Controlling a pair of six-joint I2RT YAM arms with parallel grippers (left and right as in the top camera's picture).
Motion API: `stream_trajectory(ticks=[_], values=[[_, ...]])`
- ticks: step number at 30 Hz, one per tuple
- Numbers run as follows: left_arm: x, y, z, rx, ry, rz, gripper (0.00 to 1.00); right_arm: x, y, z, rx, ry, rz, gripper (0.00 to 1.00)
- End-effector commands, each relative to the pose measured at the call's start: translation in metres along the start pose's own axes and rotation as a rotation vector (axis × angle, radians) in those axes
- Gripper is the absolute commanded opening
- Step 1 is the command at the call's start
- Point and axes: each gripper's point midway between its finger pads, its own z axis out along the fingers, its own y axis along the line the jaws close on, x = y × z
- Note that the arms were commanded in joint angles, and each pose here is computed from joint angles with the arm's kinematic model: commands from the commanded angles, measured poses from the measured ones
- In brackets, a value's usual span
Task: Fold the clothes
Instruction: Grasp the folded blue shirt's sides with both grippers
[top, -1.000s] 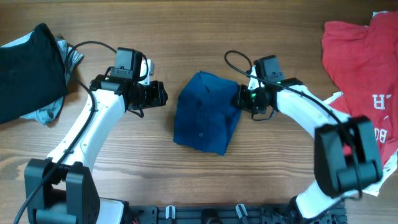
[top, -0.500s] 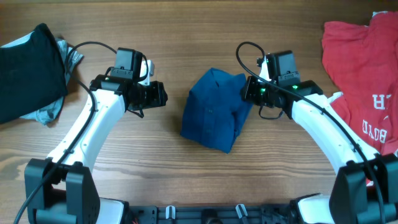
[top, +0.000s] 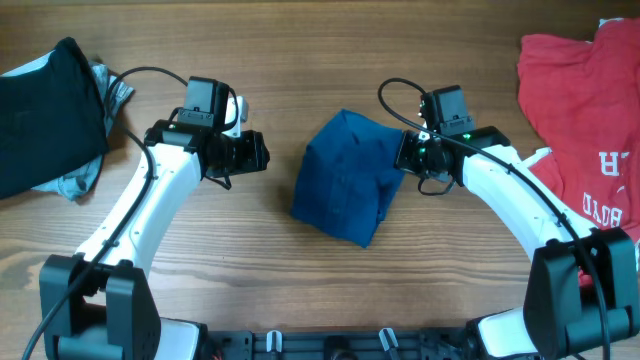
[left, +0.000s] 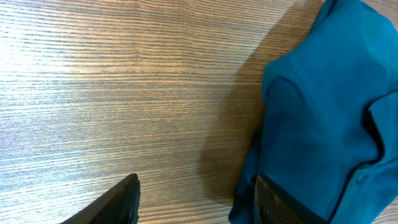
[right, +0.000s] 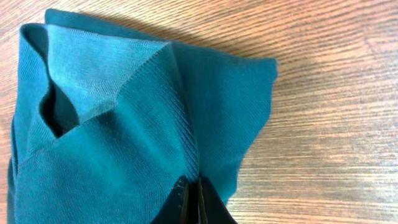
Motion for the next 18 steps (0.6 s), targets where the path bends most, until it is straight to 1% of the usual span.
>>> stream_trajectory(ticks=[1,3,4,6,7,8,9,12,15,16,17,18], values=[[0.000,0.003,0.003,-0.008,0.005,0.002,0.59,0.002,0.005,0.003,-0.035,0.018,-0.050,0.04],[0.000,0.003,0.003,-0.008,0.005,0.002,0.59,-0.011,0.025,-0.004,-0.187,-0.008,-0.106,0.04],[0.000,0.003,0.003,-0.008,0.005,0.002,0.59,-0.030,0.032,-0.018,-0.281,-0.067,-0.112,0.04],[0.000,0.003,0.003,-0.009,0.006,0.002,0.59,-0.050,0.021,-0.032,-0.322,-0.122,-0.074,0.04],[0.000,0.003,0.003,-0.009,0.007,0.002,0.59,-0.059,0.002,-0.035,-0.303,-0.136,-0.022,0.04],[0.001,0.004,0.003,-0.009,0.008,0.002,0.59,-0.059,-0.014,-0.033,-0.277,-0.119,0.020,0.04],[0.001,0.004,0.003,-0.009,0.007,0.002,0.59,-0.050,-0.033,-0.026,-0.215,-0.075,0.069,0.04],[-0.001,0.003,0.003,-0.008,0.003,0.003,0.59,-0.015,-0.072,0.002,-0.025,0.077,0.140,0.04],[-0.001,0.003,0.003,-0.007,-0.001,0.004,0.59,0.005,-0.108,0.030,0.140,0.166,0.192,0.04],[-0.003,0.003,0.003,-0.005,-0.006,0.005,0.58,0.015,-0.122,0.040,0.211,0.200,0.239,0.04],[-0.005,0.002,0.003,-0.001,-0.017,0.008,0.57,0.023,-0.131,0.049,0.250,0.232,0.278,0.04],[-0.014,-0.001,0.003,0.009,-0.050,0.018,0.57,0.029,-0.133,0.062,0.248,0.259,0.273,0.04]])
